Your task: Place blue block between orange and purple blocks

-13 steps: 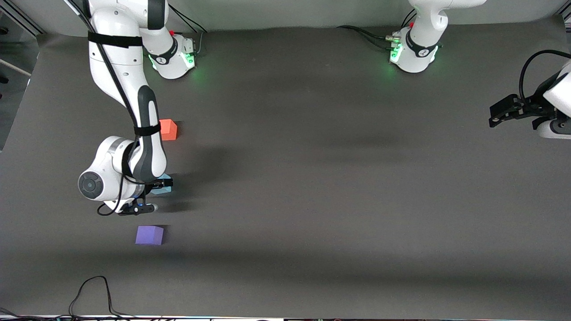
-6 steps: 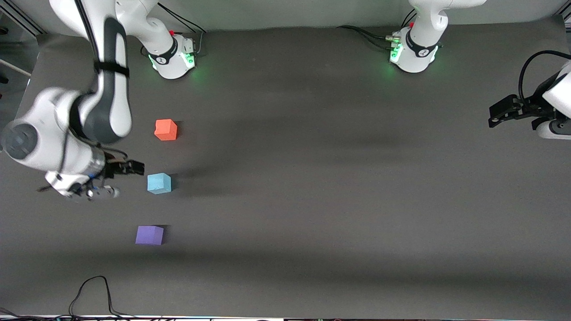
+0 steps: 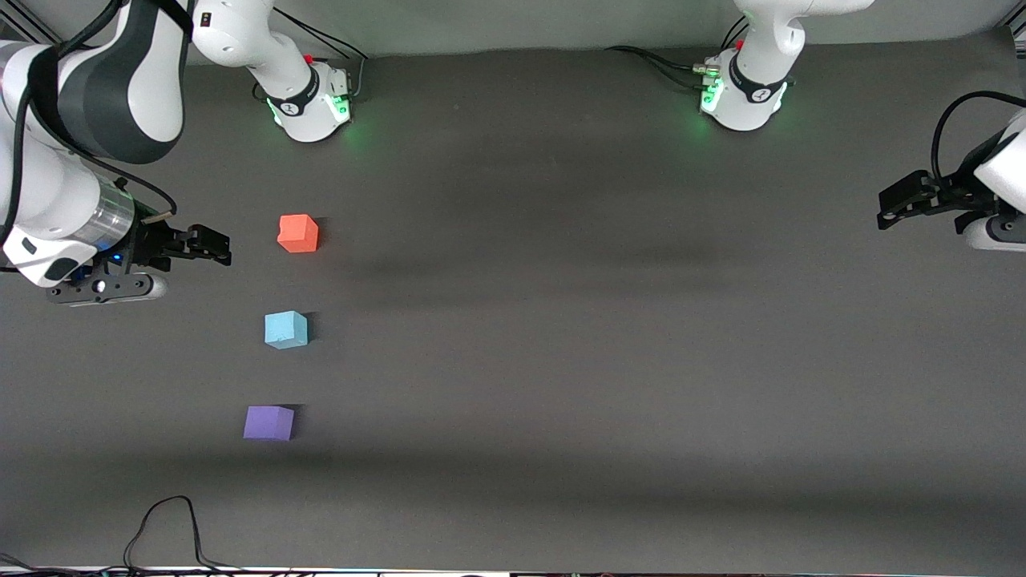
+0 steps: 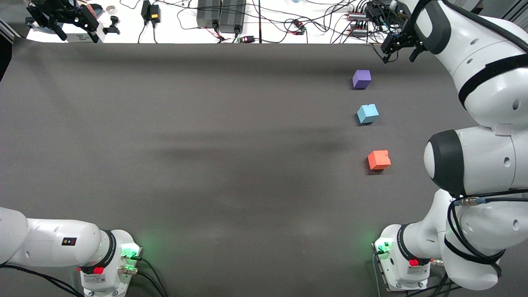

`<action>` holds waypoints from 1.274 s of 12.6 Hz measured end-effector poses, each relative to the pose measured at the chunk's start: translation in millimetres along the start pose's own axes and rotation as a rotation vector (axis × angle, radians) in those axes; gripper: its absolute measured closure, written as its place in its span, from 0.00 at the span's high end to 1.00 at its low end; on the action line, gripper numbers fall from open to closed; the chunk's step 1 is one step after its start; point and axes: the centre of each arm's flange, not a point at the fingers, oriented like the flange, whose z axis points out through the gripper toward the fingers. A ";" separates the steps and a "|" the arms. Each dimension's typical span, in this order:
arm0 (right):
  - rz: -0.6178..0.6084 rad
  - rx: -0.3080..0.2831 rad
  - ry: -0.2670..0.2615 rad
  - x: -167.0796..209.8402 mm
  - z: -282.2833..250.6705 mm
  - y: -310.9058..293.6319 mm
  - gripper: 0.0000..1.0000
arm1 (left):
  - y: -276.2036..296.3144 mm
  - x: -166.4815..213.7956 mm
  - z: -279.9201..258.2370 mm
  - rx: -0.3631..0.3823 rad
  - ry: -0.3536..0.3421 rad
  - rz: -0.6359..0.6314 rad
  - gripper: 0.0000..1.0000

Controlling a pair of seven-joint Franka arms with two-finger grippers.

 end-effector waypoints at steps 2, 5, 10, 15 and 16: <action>0.017 0.009 -0.029 4.7 -2.7 10.2 1.00 | 0.1 0.1 -0.1 0.000 0.001 0.000 1.00; 0.026 0.039 -0.084 26.0 -8.0 30.7 1.00 | 0.2 0.2 -0.2 0.000 0.002 0.000 1.00; 0.020 0.045 -0.110 34.3 -37.4 56.6 1.00 | 0.5 0.3 -0.1 -0.001 0.002 0.001 1.00; 0.012 0.057 -0.137 38.9 -30.4 69.3 1.00 | 0.6 0.3 0.0 -0.001 0.002 0.001 1.00; 0.016 0.058 -0.152 39.5 -26.0 77.4 1.00 | 0.6 0.3 0.0 -0.001 0.002 0.001 1.00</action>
